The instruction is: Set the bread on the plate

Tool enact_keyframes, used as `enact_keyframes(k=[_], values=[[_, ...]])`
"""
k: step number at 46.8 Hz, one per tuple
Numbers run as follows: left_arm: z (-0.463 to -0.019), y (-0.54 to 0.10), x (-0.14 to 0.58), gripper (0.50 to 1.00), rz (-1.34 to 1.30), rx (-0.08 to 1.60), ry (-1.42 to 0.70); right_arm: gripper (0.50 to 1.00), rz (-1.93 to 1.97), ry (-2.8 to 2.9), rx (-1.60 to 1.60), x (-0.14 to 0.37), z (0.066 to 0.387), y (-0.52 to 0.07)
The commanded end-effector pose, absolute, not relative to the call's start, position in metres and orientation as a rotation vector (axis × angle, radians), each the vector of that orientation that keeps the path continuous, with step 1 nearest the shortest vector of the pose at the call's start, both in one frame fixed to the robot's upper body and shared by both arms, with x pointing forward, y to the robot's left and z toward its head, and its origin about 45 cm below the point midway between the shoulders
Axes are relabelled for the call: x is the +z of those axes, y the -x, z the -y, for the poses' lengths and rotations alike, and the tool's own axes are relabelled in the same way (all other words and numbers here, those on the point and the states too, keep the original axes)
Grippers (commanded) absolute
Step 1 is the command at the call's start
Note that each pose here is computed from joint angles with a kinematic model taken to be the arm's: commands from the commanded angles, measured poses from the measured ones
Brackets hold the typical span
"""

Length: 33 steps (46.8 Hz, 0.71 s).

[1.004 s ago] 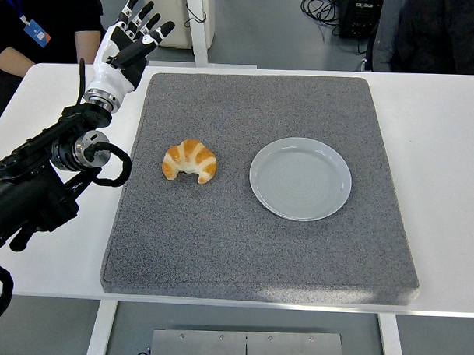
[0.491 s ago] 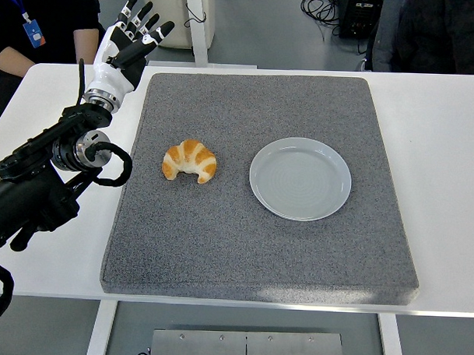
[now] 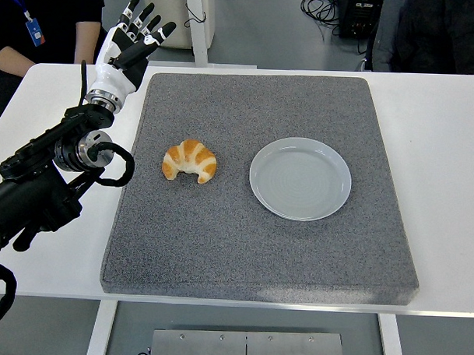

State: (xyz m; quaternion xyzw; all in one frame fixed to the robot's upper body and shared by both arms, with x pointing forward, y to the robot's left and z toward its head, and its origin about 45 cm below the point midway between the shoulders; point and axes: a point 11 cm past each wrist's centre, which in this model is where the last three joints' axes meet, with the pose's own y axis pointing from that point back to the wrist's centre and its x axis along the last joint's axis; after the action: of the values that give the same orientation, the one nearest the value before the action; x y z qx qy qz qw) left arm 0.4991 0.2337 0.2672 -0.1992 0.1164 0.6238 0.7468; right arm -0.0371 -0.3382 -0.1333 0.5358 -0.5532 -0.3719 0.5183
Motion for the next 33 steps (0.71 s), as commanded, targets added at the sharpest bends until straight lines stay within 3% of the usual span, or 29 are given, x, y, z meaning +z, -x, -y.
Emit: enact_keyframes(k=[1, 33], values=[[-0.2328, -0.5004, 0.2710, 0.975, -0.250, 1.362, 0.442, 1.000, 1.327, -1.285, -0.892, -0.1332, 0.3383, 0.0371], [-0.2282, -0.5011, 0.2714, 0.974, -0.264, 1.356, 0.432, 1.000, 1.327, -1.285, -0.891, -0.1332, 0.3383, 0.0371]])
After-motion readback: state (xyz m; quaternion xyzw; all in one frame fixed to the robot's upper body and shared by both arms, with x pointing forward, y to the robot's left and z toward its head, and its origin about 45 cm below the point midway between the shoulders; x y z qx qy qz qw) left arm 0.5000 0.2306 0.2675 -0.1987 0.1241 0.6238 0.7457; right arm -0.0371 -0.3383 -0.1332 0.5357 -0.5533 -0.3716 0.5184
